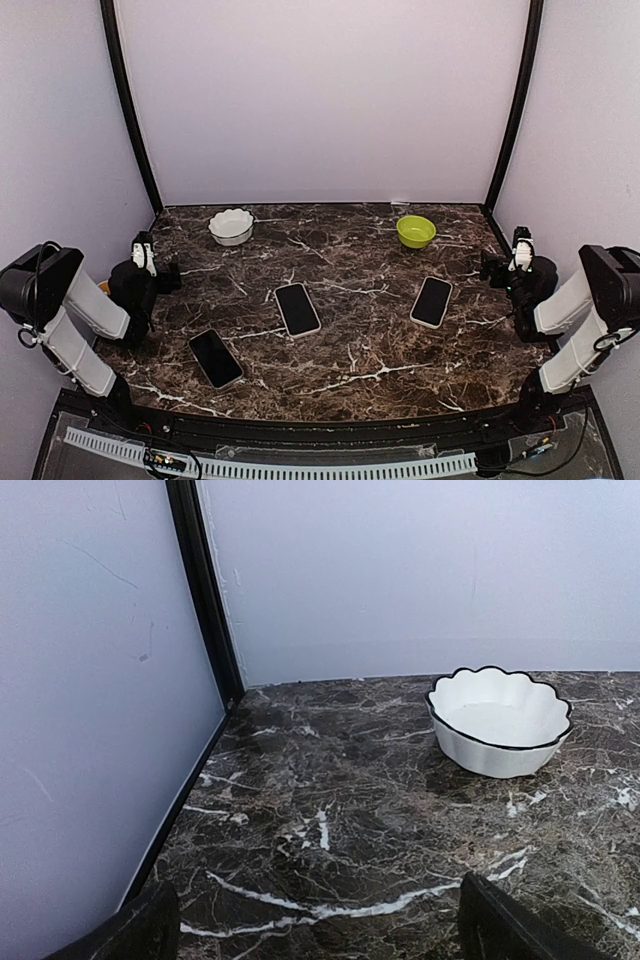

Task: Take the phone out of the phone case
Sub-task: Pick up the phone with the phone case at the center of the board.

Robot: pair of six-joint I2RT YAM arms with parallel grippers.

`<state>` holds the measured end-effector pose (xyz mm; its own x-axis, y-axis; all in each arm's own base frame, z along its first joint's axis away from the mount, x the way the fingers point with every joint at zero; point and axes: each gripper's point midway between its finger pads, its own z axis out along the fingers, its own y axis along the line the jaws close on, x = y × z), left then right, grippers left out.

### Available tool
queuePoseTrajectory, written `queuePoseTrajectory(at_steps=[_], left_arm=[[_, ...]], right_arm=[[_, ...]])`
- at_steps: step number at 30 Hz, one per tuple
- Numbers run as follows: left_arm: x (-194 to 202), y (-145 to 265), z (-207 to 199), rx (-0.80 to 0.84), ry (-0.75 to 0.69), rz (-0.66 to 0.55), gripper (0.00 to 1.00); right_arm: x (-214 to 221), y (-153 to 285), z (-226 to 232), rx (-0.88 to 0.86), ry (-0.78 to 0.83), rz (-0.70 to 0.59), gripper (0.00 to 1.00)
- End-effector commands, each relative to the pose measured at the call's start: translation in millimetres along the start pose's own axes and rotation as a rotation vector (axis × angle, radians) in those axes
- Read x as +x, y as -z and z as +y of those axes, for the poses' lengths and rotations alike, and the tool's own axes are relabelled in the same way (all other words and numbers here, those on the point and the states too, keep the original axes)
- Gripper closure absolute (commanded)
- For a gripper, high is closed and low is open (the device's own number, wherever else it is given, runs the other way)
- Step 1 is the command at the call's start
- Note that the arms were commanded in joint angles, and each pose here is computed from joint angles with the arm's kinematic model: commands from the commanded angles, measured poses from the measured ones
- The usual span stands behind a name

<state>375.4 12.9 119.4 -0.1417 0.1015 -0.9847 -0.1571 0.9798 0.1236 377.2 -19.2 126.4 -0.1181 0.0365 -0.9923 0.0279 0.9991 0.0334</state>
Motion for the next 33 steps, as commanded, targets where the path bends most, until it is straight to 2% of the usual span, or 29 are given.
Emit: queuePoseTrajectory(at_steps=[1,5,7,10,15,16,17,18,19,20,21,22,24,29,33], left_arm=[[-15,2,8,-0.032,0.022,-0.038,0.01],[-34,8,7,-0.064,0.003,-0.084,0.01],[-29,4,6,-0.067,-0.013,0.004,0.01],[-47,1,8,-0.086,0.027,0.036,0.01],[-76,-7,14,-0.124,0.077,0.123,0.01],[-95,-9,16,-0.134,0.098,0.101,0.01],[-86,-7,19,-0.151,0.112,0.16,0.01],[-106,-10,20,-0.156,0.135,0.141,0.01],[-99,-8,20,-0.16,0.142,0.204,0.01],[-115,-10,21,-0.16,0.158,0.198,0.01],[-108,-7,19,-0.152,0.156,0.259,0.01],[-124,-8,19,-0.147,0.168,0.256,0.01],[-115,0,16,-0.131,0.163,0.374,0.01],[-106,20,-7,0.014,0.177,0.531,0.01],[-74,42,-27,0.137,0.194,0.665,0.01]], right_arm=[[-24,-2,-1,0.043,0.008,-0.063,0.02],[-32,-6,-8,0.135,0.008,0.002,0.01],[-39,-9,-5,0.152,-0.026,0.034,0.02],[-50,-12,1,0.144,-0.105,0.072,0.01],[-67,-28,4,0.173,-0.242,0.21,0.01],[-67,-30,5,0.183,-0.266,0.248,0.01],[-68,-32,5,0.194,-0.29,0.28,0.01],[-63,-31,5,0.208,-0.314,0.328,0.01],[-62,-30,5,0.221,-0.331,0.354,0.01],[-61,-29,4,0.237,-0.351,0.376,0.01],[-59,-27,4,0.248,-0.364,0.403,0.01],[-57,-24,3,0.26,-0.376,0.428,0.01],[-49,-21,6,0.267,-0.395,0.498,0.01],[-24,-7,11,0.314,-0.425,0.683,0.01],[-17,8,23,0.335,-0.434,0.763,0.02]])
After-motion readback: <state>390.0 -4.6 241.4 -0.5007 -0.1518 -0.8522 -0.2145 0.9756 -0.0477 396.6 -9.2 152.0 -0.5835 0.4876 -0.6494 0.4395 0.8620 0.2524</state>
